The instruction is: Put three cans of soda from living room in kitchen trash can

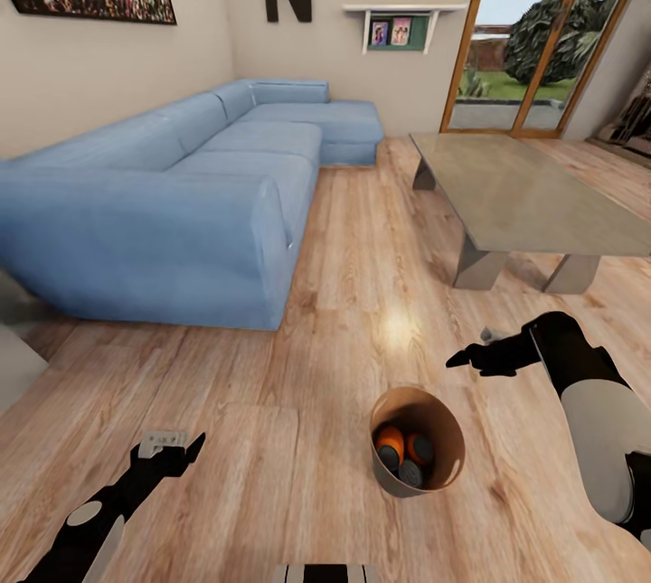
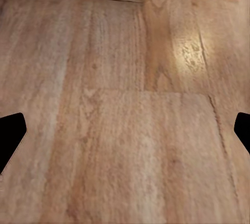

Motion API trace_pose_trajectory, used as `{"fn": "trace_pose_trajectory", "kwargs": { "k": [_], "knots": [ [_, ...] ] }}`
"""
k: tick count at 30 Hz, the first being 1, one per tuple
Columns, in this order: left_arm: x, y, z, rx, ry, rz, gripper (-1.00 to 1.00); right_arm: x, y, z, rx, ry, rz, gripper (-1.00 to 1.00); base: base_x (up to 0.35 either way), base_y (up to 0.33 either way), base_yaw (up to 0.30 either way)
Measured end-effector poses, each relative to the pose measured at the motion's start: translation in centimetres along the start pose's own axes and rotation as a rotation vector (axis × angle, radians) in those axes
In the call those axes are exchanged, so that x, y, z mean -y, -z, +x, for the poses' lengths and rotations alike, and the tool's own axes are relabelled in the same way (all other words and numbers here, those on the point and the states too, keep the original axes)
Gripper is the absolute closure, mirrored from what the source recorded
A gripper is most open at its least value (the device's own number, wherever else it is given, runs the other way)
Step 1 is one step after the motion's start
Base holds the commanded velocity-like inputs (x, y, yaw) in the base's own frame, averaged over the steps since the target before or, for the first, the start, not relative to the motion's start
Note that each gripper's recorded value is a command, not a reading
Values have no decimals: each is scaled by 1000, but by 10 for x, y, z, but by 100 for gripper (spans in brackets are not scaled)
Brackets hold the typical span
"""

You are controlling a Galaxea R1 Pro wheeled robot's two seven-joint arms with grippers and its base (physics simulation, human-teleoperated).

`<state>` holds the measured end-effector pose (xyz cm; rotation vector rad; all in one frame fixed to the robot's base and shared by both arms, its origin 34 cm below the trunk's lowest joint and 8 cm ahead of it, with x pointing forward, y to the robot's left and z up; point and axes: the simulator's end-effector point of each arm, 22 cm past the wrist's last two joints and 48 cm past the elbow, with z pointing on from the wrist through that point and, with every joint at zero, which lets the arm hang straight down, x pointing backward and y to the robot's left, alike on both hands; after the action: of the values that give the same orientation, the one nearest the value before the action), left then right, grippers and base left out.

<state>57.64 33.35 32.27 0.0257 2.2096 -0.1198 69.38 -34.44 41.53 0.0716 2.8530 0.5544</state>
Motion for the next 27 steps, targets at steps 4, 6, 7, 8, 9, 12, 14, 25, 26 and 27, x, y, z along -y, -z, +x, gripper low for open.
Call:
{"fn": "trace_pose_trajectory", "kwargs": {
  "k": [4,6,7,8,9,12,14,25,26,27],
  "knots": [
    [-2,3,-8,14,-1,-10,-100,0,4,6,-1,0,2,-100,0,0,0],
    [-2,4,-12,22,-1,-12,-100,0,5,10,-2,-1,2,-100,0,0,0],
    [-2,5,-14,26,-1,-13,-100,0,6,11,-1,-1,2,-100,0,0,0],
    [-3,6,-16,31,-1,-15,-100,1,8,13,-2,-1,5,-100,0,0,0],
    [-3,6,-18,35,-1,-15,-100,0,9,13,1,-1,5,-100,0,0,0],
    [-3,9,-25,47,-1,-16,-100,0,15,13,8,2,7,-100,0,0,0],
    [-3,10,-29,56,-1,-17,-100,-2,20,12,16,5,8,-100,0,0,0],
    [-2,19,-53,56,-2,-19,-100,-8,37,6,9,6,15,-100,0,0,0],
    [-2,20,-55,56,-2,-19,-100,-8,39,6,7,5,16,-100,0,0,0],
    [-2,21,-57,56,-2,-20,-100,-8,41,5,7,5,17,-100,0,0,0]
  ]
}}
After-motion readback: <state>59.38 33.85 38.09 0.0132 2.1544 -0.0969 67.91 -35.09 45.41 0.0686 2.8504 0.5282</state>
